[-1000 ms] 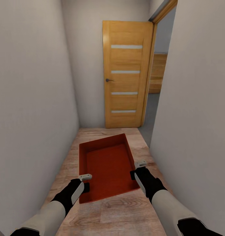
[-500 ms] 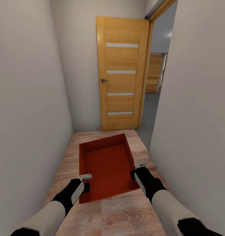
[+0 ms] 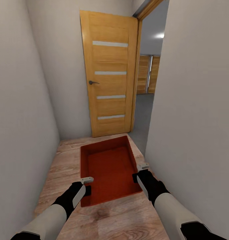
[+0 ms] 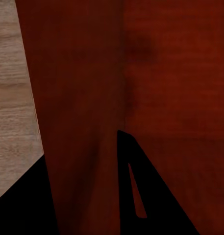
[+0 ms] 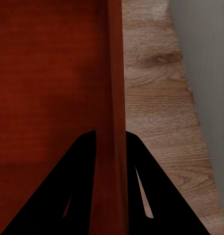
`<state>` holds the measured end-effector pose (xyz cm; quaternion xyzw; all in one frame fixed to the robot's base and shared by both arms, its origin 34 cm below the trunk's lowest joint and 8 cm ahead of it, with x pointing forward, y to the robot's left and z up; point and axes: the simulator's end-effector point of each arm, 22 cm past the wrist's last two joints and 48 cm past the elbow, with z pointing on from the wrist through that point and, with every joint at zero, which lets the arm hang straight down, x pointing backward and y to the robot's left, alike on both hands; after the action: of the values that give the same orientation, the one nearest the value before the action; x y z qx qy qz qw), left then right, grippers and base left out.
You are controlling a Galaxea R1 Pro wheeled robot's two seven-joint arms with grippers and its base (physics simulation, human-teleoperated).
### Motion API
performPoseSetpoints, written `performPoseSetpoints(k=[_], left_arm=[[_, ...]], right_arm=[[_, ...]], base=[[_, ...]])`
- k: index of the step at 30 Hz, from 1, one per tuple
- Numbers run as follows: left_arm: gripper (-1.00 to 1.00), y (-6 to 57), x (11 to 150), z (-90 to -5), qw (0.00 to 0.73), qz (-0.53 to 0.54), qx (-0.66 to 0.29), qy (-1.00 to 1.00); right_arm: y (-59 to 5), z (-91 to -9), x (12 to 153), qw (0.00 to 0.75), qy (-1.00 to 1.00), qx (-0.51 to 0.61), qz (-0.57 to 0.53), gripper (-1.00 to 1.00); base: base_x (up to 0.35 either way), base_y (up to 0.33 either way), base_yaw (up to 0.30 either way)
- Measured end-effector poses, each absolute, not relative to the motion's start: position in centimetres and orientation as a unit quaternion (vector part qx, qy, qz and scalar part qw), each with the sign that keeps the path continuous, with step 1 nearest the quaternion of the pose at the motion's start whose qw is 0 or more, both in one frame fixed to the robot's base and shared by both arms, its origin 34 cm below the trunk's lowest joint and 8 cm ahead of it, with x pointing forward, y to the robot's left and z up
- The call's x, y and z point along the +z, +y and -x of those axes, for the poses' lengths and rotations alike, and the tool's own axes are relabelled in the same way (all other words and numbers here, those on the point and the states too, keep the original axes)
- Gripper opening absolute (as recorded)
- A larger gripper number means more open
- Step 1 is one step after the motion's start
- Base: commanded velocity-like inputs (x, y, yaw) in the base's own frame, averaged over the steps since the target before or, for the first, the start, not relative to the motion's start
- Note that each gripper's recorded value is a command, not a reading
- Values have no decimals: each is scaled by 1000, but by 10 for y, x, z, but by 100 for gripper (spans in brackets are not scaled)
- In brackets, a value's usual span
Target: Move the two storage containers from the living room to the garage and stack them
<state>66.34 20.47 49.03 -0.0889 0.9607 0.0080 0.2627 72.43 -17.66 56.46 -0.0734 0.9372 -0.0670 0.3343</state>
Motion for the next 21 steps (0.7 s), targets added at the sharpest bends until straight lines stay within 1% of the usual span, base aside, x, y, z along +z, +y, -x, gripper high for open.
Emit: performPoseSetpoints(k=[5,21], left_arm=[[-100,205,490,-663,263,89,8,961],[-100,204,490,-663,262,91,6,961]], right_arm=[[-177,-724,565,334,937,-67,74,-100],[-177,-725,566,334,937,-69,76,-100]], base=[[328,177,-62],[328,176,-3]])
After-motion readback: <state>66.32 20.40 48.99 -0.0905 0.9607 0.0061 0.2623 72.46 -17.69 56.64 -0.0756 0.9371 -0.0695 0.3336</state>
